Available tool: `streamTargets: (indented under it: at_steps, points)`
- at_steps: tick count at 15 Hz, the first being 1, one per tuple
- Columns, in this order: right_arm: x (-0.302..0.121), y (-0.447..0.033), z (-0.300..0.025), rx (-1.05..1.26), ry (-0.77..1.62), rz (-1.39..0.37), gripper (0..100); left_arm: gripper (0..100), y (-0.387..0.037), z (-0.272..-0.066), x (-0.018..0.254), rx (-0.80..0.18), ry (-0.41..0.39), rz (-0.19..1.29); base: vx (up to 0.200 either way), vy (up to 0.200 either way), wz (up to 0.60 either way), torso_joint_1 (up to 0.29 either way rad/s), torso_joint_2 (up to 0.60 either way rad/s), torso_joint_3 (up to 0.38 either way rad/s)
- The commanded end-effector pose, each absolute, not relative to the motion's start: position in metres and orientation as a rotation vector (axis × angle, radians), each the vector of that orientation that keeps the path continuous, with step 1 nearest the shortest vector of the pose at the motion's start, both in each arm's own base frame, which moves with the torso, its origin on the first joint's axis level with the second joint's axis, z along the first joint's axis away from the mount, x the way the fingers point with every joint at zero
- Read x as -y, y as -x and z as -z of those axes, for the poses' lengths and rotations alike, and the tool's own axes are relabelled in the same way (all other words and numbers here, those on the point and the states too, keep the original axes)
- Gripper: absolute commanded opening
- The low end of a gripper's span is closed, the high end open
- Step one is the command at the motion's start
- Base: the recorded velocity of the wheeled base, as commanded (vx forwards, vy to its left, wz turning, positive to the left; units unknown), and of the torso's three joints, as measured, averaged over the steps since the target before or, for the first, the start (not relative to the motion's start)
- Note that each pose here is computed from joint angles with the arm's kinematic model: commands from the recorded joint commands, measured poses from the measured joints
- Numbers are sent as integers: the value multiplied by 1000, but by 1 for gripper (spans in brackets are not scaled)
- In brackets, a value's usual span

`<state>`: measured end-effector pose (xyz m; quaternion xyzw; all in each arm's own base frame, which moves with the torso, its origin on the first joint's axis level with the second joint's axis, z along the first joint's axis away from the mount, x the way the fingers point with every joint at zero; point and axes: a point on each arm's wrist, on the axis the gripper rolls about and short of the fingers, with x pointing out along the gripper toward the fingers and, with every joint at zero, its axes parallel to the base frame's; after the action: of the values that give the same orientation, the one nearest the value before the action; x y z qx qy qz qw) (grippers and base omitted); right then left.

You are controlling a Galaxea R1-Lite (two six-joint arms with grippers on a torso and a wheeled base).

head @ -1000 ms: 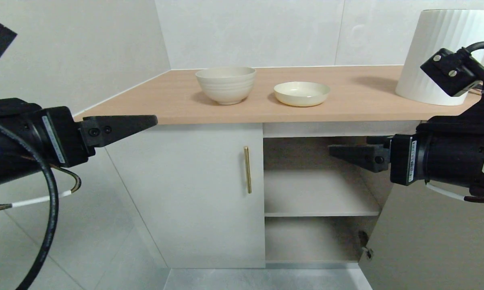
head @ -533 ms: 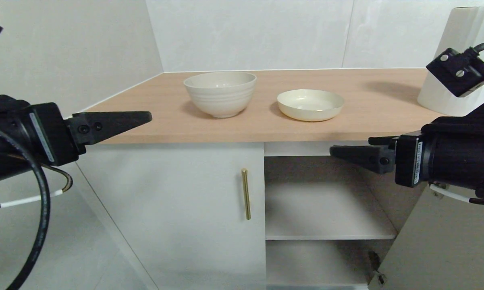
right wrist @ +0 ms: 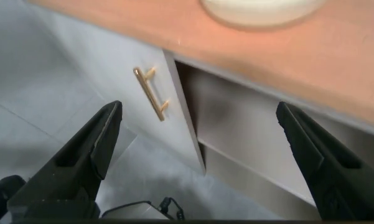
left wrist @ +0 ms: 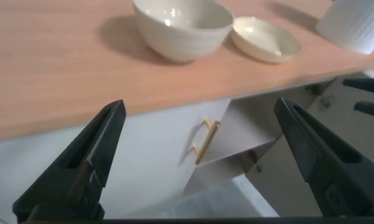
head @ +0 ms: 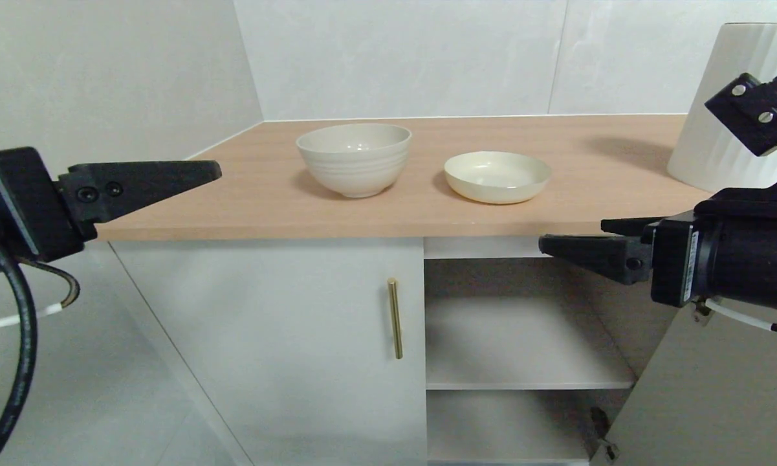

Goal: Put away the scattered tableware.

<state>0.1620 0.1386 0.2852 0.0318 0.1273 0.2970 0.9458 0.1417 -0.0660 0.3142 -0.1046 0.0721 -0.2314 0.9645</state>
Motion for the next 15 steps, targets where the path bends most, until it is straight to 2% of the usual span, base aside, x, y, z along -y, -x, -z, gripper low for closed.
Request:
streamTargets:
  at_steps: [1, 10, 14, 15]
  points:
    - [-138, -162, -285, -259, -66, -604, 100, 100, -143, -313, 67, -153, 211, 467, 0, 0, 0, 17, -115, -315]
    - [-135, -175, -283, -250, -73, -556, 100, 100, -154, -306, 74, -194, 203, 475, 0, 0, 0, 105, -460, -341]
    - [-138, -194, -280, -211, -94, -522, 100, 100, -163, -302, 78, -221, 200, 465, 0, 0, 0, 146, -423, -285]
    - [-145, -205, -286, -178, -122, -510, 100, 100, -172, -306, 81, -224, 220, 453, 0, 0, 0, 66, -168, -100]
